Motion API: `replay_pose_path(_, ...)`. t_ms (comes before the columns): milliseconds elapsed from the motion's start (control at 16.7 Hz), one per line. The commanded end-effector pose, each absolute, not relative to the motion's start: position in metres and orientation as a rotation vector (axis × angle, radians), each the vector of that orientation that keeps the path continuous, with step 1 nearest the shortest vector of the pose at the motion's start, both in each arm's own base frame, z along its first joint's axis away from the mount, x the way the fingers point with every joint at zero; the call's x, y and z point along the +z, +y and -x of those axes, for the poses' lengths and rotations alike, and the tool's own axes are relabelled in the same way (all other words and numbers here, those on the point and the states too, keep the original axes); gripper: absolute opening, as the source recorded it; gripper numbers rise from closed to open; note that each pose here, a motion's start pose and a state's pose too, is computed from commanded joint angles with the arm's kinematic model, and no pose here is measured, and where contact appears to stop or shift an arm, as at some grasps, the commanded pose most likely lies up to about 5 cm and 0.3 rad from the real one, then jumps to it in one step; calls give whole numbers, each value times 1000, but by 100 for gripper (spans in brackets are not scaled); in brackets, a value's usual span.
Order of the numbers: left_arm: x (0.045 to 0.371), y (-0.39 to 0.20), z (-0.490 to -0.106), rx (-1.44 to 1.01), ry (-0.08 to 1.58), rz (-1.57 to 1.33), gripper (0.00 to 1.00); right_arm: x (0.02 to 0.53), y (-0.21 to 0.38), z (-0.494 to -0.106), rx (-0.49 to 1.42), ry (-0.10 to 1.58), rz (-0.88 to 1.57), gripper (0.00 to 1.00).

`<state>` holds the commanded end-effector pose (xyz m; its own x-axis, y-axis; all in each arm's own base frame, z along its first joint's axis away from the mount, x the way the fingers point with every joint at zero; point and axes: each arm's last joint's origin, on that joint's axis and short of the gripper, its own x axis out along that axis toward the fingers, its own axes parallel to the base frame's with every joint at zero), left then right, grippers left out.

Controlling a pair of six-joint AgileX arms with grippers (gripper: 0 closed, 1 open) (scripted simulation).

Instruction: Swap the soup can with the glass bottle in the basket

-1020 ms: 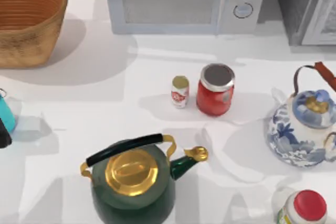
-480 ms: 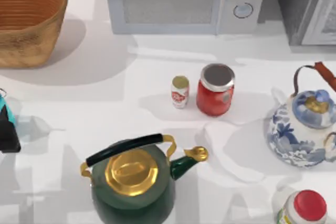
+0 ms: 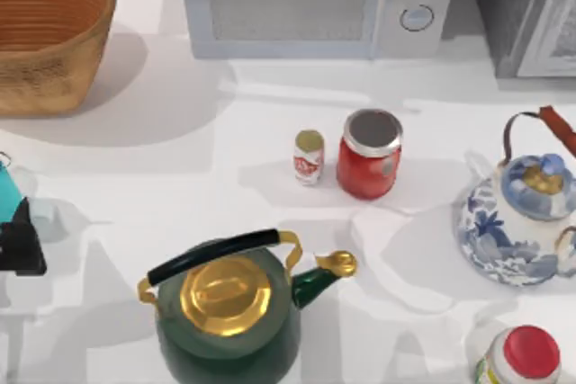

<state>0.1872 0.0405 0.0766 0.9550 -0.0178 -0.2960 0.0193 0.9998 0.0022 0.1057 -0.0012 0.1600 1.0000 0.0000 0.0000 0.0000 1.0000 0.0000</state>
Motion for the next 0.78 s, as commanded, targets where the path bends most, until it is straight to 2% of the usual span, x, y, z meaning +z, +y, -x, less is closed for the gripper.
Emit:
replay_pose_path(420,75,40,-191,-21,301,-5,100,160,-1,-106,0,0,0,100)
replay_pose_path(780,63,40,-234,-20,299,-5,100,160,-1,-106,0,0,0,100)
